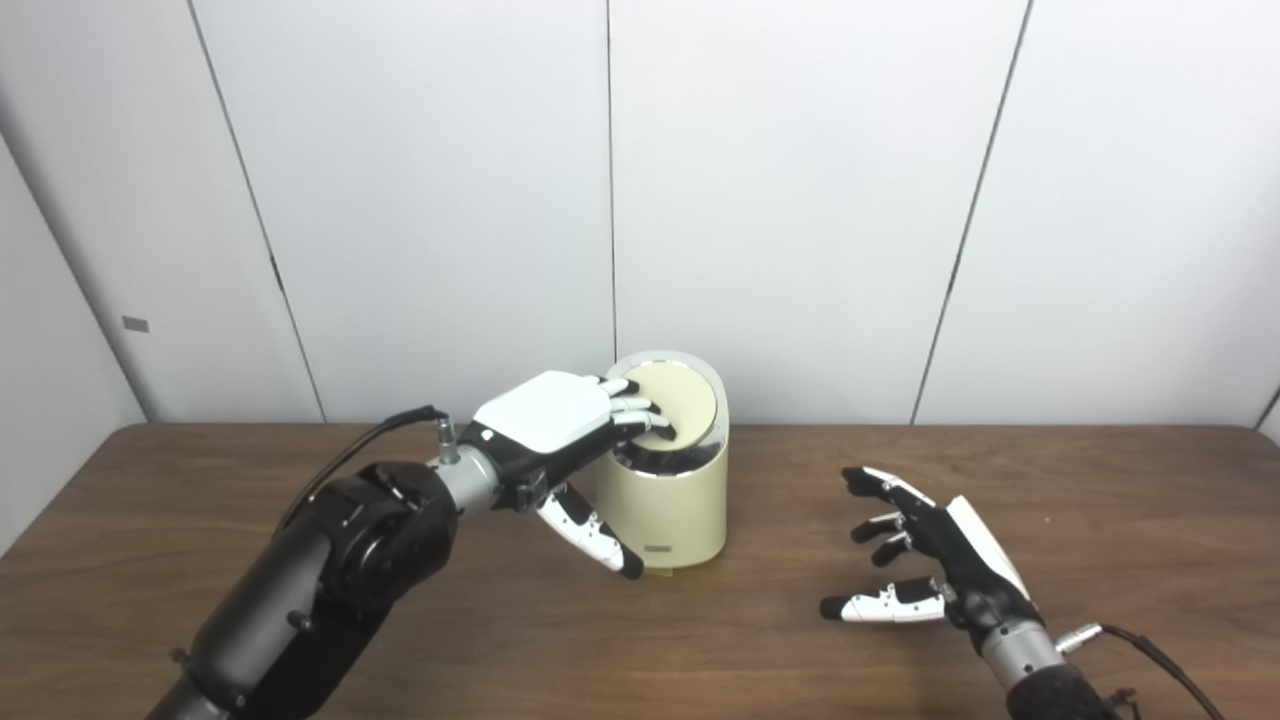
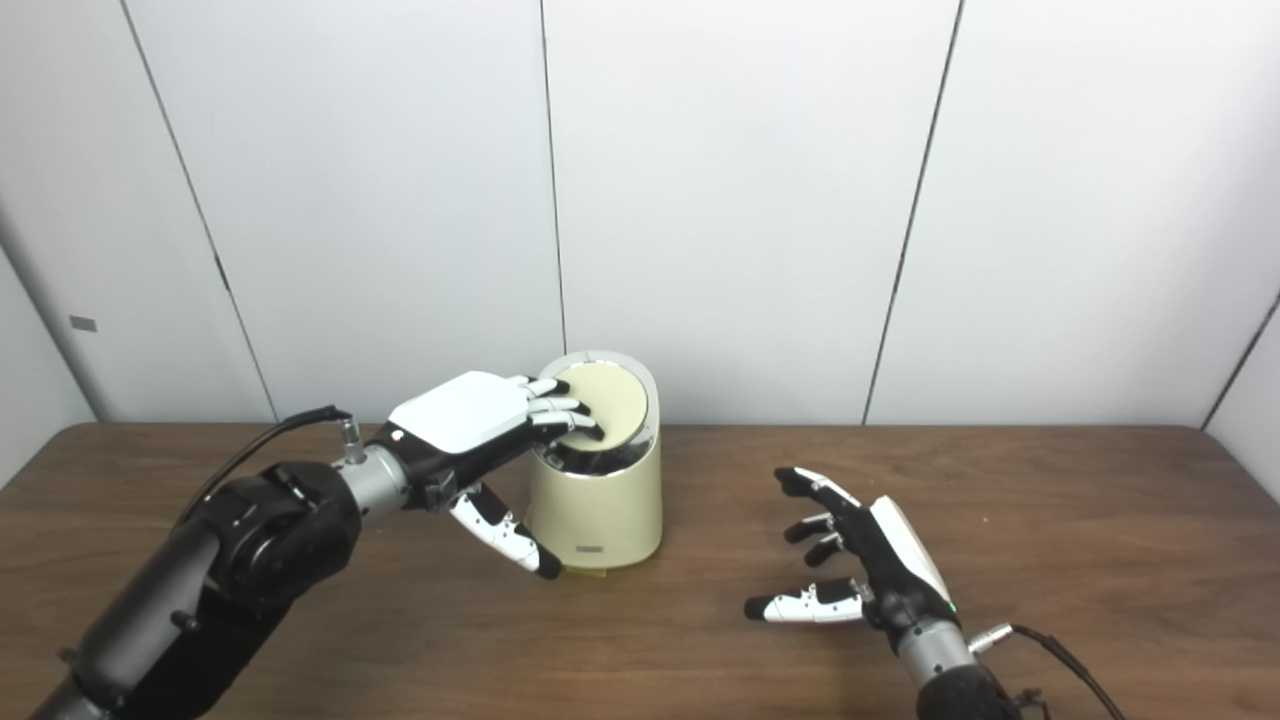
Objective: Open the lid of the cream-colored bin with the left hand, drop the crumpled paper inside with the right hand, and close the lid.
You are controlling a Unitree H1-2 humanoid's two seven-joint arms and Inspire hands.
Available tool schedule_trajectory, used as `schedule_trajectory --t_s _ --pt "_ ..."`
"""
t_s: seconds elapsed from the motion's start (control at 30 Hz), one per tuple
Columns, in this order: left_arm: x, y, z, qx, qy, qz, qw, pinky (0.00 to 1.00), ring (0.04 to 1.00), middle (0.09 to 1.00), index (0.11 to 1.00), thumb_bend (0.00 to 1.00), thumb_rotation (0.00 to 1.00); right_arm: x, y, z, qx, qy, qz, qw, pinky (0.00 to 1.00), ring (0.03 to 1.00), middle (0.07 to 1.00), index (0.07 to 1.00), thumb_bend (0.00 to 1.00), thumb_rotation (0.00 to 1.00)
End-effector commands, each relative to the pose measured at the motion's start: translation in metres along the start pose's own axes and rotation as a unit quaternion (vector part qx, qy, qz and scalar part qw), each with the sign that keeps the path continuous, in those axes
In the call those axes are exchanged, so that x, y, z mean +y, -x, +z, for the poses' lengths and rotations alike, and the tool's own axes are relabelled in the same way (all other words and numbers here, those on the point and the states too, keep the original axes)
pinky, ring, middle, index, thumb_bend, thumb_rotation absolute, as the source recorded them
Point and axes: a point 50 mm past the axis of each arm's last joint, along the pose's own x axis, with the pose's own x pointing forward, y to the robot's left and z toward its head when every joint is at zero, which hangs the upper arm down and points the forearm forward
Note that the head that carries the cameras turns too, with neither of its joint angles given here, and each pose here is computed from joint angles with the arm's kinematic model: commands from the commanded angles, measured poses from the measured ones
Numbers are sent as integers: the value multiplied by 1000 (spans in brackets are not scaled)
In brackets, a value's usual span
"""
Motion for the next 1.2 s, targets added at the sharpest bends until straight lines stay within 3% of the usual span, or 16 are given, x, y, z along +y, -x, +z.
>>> schedule_trajectory --t_s 0.0,0.4,0.67,0.93,1.17 --pt "12 -2 -3 8 -42 -6 999 1000 1000 903 881 1000 566 -12 -7 16 -29 2 -20 999 538 670 847 846 820 185" --pt "1 -8 6 7 -126 -49 991 1000 1000 871 854 1000 600 -13 -5 15 -30 6 -23 999 528 669 844 848 820 192" --pt "8 -3 7 3 -120 -38 992 1000 1000 866 852 1000 577 -16 -5 14 -29 6 -24 999 537 671 846 848 830 211" --pt "32 9 0 0 -81 70 994 1000 994 860 833 963 549 -19 -7 13 -32 4 -28 999 540 670 842 841 828 192" --pt "42 20 -15 6 -53 176 983 975 985 899 879 888 514 -19 -9 13 -32 1 -25 999 535 672 853 848 818 173"
